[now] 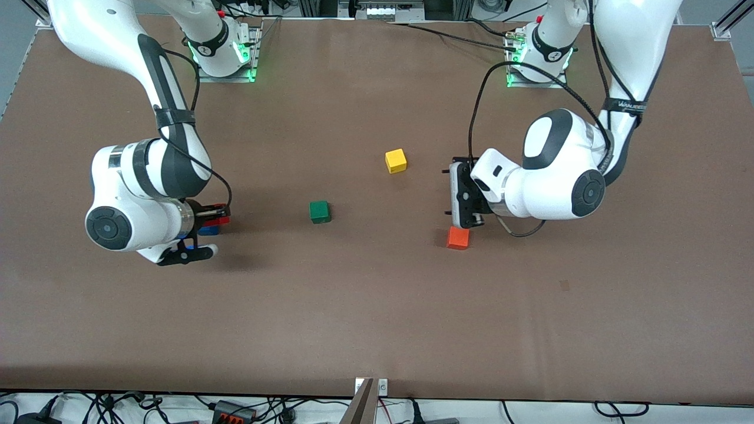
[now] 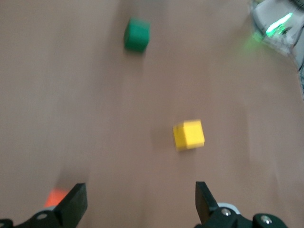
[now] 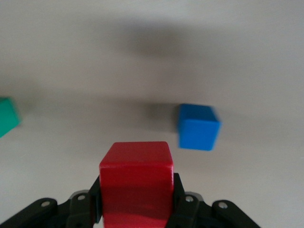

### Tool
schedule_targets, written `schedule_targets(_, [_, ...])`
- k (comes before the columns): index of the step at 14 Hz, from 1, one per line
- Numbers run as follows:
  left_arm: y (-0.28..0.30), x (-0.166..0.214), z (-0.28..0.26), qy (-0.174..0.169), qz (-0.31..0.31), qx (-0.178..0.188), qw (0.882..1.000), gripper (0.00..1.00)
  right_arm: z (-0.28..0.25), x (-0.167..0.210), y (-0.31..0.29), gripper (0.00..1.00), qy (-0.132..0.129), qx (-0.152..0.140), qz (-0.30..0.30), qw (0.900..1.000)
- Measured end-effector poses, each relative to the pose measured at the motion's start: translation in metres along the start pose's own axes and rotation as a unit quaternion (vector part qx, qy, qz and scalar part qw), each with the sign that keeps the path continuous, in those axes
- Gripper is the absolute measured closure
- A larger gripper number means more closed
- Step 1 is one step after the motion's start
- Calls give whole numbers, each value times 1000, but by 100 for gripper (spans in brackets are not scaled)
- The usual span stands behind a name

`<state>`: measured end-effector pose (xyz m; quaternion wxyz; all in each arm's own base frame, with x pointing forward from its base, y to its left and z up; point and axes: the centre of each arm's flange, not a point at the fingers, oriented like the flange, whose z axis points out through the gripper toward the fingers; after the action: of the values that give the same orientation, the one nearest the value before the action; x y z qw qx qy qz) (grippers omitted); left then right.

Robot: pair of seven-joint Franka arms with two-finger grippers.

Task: Pass red block to right arm, stack on blue
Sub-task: 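Carry the red cube with the right gripper over the blue cube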

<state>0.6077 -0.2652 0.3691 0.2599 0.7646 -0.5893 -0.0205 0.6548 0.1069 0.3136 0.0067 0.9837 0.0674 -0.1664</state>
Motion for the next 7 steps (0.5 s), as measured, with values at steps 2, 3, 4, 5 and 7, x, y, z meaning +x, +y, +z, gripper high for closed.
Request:
schedule_targets(2, [-4,-16,-13,-58,-55,12,997,0,9,-4,22,44,22,-15,13,1000])
schedule_targets(3, [-7,-25,-21,-80,-86,23,993,0,14,-7,27,44,29,-18,15,999])
schedule_targets(4, [-9,-33,-29,-98,-118,33,988,0,19,-11,30,44,34,-20,17,999])
schedule_targets(5, [-11,-39,-34,-116,-149,42,981,0,23,-14,32,44,38,-20,17,999])
schedule_targets(7, [-12,-52,-47,-159,-213,73,961,0,30,-18,33,44,43,-19,18,999])
